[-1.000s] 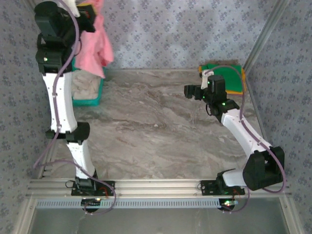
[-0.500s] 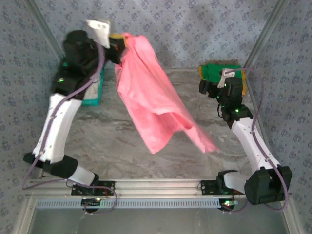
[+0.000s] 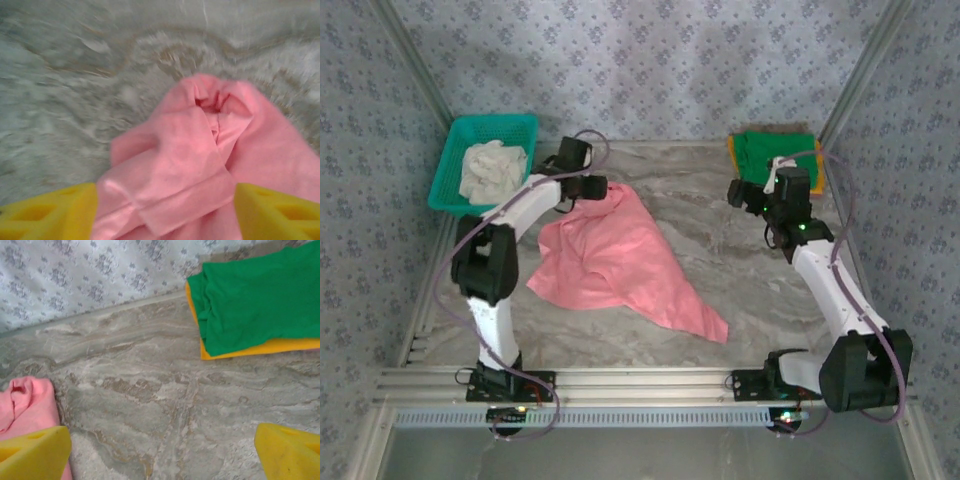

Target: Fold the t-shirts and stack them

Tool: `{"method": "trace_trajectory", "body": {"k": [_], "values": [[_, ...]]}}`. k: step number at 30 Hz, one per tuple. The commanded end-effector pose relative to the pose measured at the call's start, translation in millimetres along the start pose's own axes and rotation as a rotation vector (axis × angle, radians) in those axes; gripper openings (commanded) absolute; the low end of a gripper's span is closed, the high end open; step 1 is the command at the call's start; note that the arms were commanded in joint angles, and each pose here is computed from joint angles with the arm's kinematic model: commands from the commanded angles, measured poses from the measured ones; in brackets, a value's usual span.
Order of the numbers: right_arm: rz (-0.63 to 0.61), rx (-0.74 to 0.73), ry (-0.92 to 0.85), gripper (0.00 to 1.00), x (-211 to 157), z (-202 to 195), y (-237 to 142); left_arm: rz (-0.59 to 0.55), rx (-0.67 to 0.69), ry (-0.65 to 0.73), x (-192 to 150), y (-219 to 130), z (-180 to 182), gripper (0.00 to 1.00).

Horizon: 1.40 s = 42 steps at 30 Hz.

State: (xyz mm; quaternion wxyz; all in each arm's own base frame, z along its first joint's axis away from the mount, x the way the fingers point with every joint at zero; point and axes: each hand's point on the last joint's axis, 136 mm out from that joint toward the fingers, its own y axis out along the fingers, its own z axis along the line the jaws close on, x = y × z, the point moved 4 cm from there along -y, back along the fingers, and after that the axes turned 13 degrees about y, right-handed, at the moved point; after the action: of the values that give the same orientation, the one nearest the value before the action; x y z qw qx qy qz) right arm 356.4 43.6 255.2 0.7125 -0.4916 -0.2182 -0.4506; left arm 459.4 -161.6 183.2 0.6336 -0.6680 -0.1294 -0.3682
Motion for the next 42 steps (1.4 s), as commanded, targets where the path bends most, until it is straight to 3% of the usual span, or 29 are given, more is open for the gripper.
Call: {"method": "trace_trajectory", "body": {"k": [1, 9, 14, 23, 26, 29, 34, 37, 42], "values": [[0.134, 0.004, 0.023, 0.96, -40.6, 1.1, -1.5, -0.213, -0.017, -0.062, 34.9, -78.4, 2.5, 0.76], [0.401, -0.003, 0.001, 0.92, -140.5, 9.1, -4.1, 0.119, -0.085, -0.148, -74.4, -41.0, -13.3, 0.74], [0.477, -0.030, -0.007, 0.92, -170.3, 8.3, -21.4, 0.185, -0.117, -0.181, -101.0, -33.3, -25.8, 0.75], [0.629, -0.360, 0.159, 0.91, -221.4, -39.6, -68.1, 0.262, -0.152, -0.222, -139.3, -24.9, -38.5, 0.76], [0.668, -0.376, 0.200, 0.89, -237.8, -45.1, -71.2, 0.276, -0.175, -0.231, -148.5, -13.7, -44.9, 0.74], [0.657, -0.339, 0.232, 0.85, -241.8, -40.6, -65.2, 0.258, -0.192, -0.230, -145.9, -3.5, -49.9, 0.67], [0.680, -0.320, 0.260, 0.78, -253.7, -37.0, -58.9, 0.205, -0.194, -0.220, -132.1, 3.1, -52.3, 0.41], [0.704, -0.348, 0.257, 0.78, -261.2, -39.5, -63.2, 0.201, -0.215, -0.223, -130.8, 7.2, -55.5, 0.34], [0.722, -0.387, 0.275, 0.78, -267.2, -47.1, -77.6, 0.191, -0.206, -0.238, -135.3, 3.9, -53.7, 0.00]]}}
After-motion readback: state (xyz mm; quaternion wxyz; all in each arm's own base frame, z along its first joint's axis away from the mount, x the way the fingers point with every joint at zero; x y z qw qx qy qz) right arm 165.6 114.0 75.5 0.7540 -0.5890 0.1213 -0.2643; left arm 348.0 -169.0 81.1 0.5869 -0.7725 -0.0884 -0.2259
